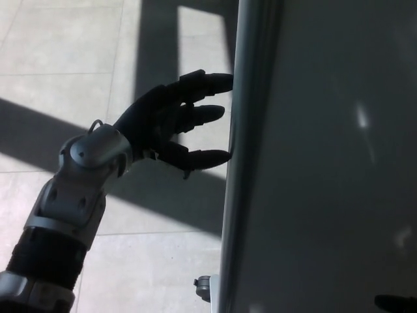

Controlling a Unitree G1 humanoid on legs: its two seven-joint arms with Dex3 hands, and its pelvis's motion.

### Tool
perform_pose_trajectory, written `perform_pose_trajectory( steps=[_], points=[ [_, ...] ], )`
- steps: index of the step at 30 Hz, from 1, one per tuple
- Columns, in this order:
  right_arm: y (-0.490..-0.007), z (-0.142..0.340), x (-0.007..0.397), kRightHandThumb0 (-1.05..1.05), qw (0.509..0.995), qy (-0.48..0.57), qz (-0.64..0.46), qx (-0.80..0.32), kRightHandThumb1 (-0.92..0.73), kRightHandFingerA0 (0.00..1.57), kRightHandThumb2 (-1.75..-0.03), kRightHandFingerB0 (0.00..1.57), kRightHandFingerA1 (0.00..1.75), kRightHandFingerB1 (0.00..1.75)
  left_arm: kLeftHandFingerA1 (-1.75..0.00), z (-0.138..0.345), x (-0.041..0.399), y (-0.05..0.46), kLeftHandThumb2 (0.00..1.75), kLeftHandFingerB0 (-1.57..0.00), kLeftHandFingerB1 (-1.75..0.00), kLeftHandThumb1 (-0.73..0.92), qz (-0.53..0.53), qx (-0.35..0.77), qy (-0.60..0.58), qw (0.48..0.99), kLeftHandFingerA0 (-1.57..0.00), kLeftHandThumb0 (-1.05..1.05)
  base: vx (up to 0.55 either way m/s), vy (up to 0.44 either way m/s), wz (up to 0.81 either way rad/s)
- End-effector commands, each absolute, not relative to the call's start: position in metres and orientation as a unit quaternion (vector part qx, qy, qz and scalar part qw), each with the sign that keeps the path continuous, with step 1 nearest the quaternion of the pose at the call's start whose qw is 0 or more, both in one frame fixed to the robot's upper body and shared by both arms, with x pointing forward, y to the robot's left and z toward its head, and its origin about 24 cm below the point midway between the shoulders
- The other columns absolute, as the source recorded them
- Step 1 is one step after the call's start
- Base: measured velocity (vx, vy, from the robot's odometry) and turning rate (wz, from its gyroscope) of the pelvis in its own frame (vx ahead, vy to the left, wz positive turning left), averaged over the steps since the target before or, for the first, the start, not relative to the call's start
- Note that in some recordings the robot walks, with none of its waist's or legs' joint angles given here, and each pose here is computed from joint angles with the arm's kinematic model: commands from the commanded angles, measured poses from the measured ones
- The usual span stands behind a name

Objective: A white board is being place on the right hand side and parallel to the robot and the robot uses its left hand to grab on the leftside of the whiteboard and drag the whiteboard from the right hand side to the left hand side

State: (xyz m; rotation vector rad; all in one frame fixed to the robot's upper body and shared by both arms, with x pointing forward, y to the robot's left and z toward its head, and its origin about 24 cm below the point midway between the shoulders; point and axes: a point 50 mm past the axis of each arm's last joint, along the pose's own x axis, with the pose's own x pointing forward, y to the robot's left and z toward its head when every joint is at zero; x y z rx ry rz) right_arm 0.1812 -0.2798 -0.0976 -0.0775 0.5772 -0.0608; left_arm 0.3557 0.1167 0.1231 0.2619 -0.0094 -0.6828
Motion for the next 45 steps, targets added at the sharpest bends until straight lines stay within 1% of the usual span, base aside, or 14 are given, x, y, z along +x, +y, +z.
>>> perform_pose_trajectory(
  steps=[1, 8, 12, 18, 21, 22, 24, 26, 29, 30, 32, 35, 44, 45],
  points=[
    [-0.285, -0.095, 0.182, -0.48, 0.958, 0.282, -0.036, -0.041, -0.62, 0.91, -0.6, 0.64, 0.66, 0.44, -0.47, 0.124, 0.357, 0.112, 0.84, 0.0, -0.48, 0.28, -0.336, 0.138, 0.0, 0.931, -0.02, -0.28, 0.0, 0.0, 0.0],
    [-0.282, -0.095, 0.184, -0.47, 0.959, 0.279, -0.024, -0.046, -0.5, 0.83, -0.91, 0.55, 0.75, 0.6, -0.49, 0.108, 0.355, 0.089, 0.85, 0.0, -0.48, 0.29, -0.362, 0.15, 0.03, 0.919, -0.04, -0.28, 0.0, 0.0, 0.0],
    [-0.282, -0.095, 0.184, -0.5, 0.958, 0.28, -0.023, -0.05, -0.51, 0.83, -0.9, 0.56, 0.75, 0.59, -0.42, 0.104, 0.356, 0.087, 0.65, -0.07, -0.25, 0.39, -0.369, 0.141, 0.036, 0.918, -0.16, -0.52, 0.0, 0.0, 0.0],
    [-0.281, -0.094, 0.186, -0.5, 0.959, 0.277, -0.023, -0.061, -0.51, 0.84, -0.91, 0.57, 0.74, 0.6, -0.48, 0.096, 0.353, 0.075, 0.86, 0.0, -0.48, 0.31, -0.377, 0.141, 0.053, 0.914, -0.04, -0.27, 0.0, 0.0, 0.0],
    [-0.28, -0.093, 0.187, -0.5, 0.96, 0.273, -0.016, -0.066, -0.59, 0.94, -0.61, 0.63, 0.67, 0.45, -0.41, 0.092, 0.351, 0.069, 0.65, -0.08, -0.3, 0.41, -0.375, 0.146, 0.062, 0.913, -0.25, -0.52, 0.0, 0.0, 0.0],
    [-0.28, -0.093, 0.188, -0.5, 0.96, 0.273, -0.017, -0.063, -0.51, 0.83, -0.91, 0.56, 0.74, 0.6, -0.41, 0.091, 0.351, 0.068, 0.66, -0.07, -0.32, 0.41, -0.375, 0.146, 0.062, 0.913, -0.24, -0.53, 0.0, 0.0, 0.0],
    [-0.279, -0.093, 0.188, -0.48, 0.96, 0.273, -0.013, -0.061, -0.62, 0.91, -0.6, 0.62, 0.66, 0.44, -0.41, 0.09, 0.351, 0.068, 0.66, -0.07, -0.32, 0.41, -0.375, 0.147, 0.061, 0.913, -0.25, -0.53, 0.0, 0.0, 0.0],
    [-0.278, -0.093, 0.189, -0.5, 0.96, 0.274, -0.011, -0.064, -0.51, 0.83, -0.91, 0.55, 0.74, 0.59, -0.42, 0.089, 0.349, 0.07, 0.66, -0.07, -0.32, 0.41, -0.375, 0.153, 0.057, 0.912, -0.25, -0.53, 0.0, 0.0, 0.0],
    [-0.279, -0.093, 0.189, -0.51, 0.959, 0.276, -0.013, -0.059, -0.52, 0.84, -0.9, 0.56, 0.74, 0.59, -0.42, 0.087, 0.347, 0.076, 0.66, -0.08, -0.32, 0.4, -0.382, 0.136, 0.057, 0.913, -0.24, -0.55, 0.0, 0.0, 0.0],
    [-0.279, -0.094, 0.189, -0.48, 0.958, 0.279, -0.016, -0.065, -0.62, 0.92, -0.6, 0.63, 0.63, 0.44, -0.42, 0.086, 0.346, 0.079, 0.66, -0.09, -0.31, 0.4, -0.383, 0.14, 0.058, 0.911, -0.24, -0.57, 0.0, 0.0, 0.0],
    [-0.279, -0.093, 0.189, -0.52, 0.959, 0.275, -0.01, -0.068, -0.53, 0.85, -0.9, 0.56, 0.74, 0.59, -0.41, 0.086, 0.344, 0.09, 0.64, -0.1, -0.32, 0.41, -0.383, 0.14, 0.064, 0.911, -0.24, -0.51, 0.0, 0.0, 0.0],
    [-0.28, -0.093, 0.189, -0.47, 0.958, 0.278, -0.006, -0.071, -0.63, 0.92, -0.6, 0.62, 0.64, 0.44, -0.42, 0.087, 0.345, 0.102, 0.65, -0.07, -0.32, 0.4, -0.383, 0.139, 0.067, 0.911, -0.24, -0.52, 0.0, 0.0, 0.0],
    [-0.274, -0.094, 0.191, -0.5, 0.959, 0.275, -0.007, -0.073, -0.61, 0.92, -0.61, 0.62, 0.66, 0.44, -0.4, 0.093, 0.339, 0.089, 0.63, -0.07, -0.31, 0.38, -0.421, 0.13, 0.079, 0.894, -0.22, -0.49, 0.0, 0.0, 0.0],
    [-0.274, -0.094, 0.191, -0.52, 0.959, 0.275, -0.007, -0.073, -0.52, 0.84, -0.91, 0.56, 0.74, 0.59, -0.39, 0.093, 0.339, 0.086, 0.62, -0.1, -0.31, 0.38, -0.424, 0.129, 0.079, 0.893, -0.24, -0.5, 0.0, 0.0, 0.0]
  ],
)
